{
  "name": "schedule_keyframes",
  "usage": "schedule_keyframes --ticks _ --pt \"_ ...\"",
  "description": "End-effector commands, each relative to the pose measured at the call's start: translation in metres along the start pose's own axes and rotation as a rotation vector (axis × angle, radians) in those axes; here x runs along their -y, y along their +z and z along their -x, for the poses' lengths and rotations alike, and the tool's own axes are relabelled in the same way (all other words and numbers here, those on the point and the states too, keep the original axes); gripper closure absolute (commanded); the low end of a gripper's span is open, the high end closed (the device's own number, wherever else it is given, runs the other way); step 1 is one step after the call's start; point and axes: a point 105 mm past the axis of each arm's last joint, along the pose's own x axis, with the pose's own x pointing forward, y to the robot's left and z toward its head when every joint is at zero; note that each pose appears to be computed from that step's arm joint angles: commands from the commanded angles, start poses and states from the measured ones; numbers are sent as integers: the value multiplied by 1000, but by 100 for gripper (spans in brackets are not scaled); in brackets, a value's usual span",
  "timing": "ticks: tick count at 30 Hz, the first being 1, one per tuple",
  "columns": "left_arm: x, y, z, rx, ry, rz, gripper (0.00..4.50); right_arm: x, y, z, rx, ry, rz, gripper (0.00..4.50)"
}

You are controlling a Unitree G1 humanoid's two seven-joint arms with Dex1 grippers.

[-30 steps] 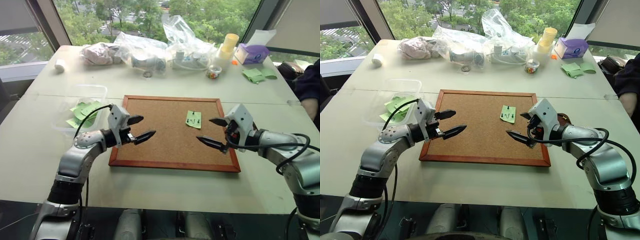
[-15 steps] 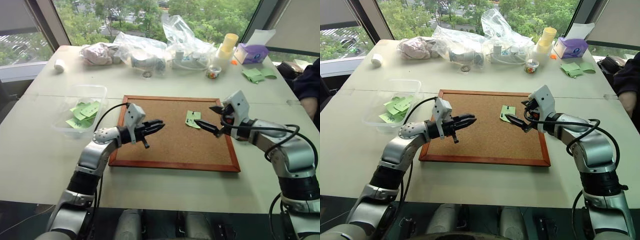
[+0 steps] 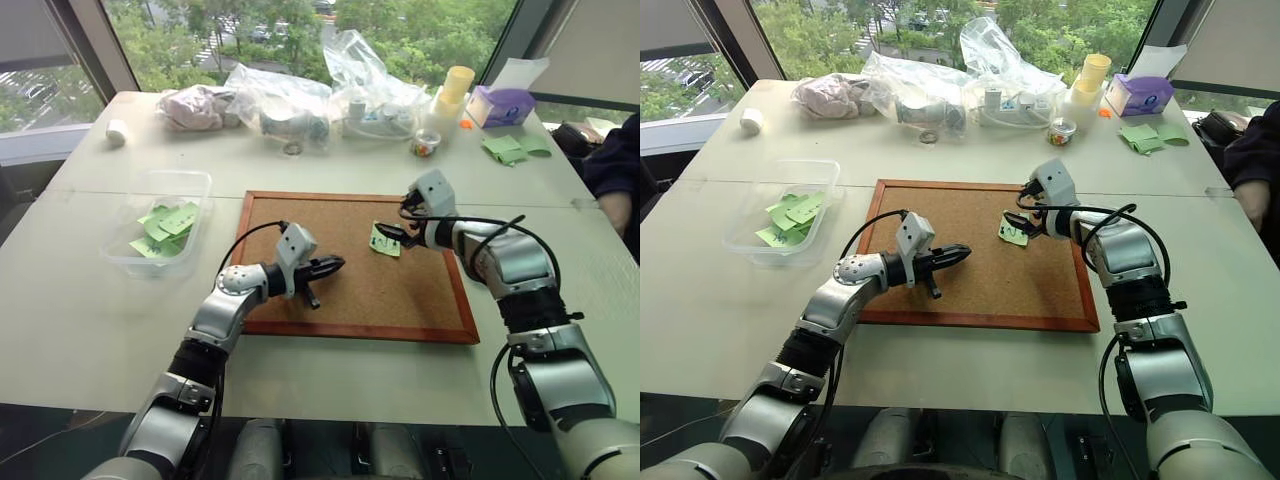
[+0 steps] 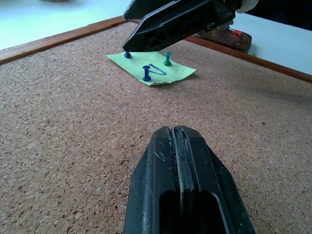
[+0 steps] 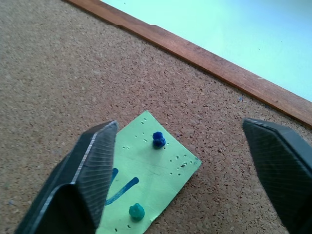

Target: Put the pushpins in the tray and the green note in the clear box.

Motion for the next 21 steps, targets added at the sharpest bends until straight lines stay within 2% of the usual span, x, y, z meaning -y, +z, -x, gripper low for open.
schedule_keyframes --ticks 1,11,14,18,19,21 --pt "-4 0 2 7 35 -4 450 -1 16 -1 37 9 60 132" --pt "-5 -1 4 3 47 -5 450 -6 8 -7 25 29 67 132" --pt "-5 -2 4 -2 46 -1 450 -6 5 -8 19 32 64 221" --pt "-5 -4 4 -10 51 5 450 -6 4 -8 19 32 66 425" --pt "-5 -5 4 -17 51 9 450 -6 4 -8 20 32 65 447" --pt "-4 -13 5 -54 42 29 450 -6 6 -7 25 29 70 447"
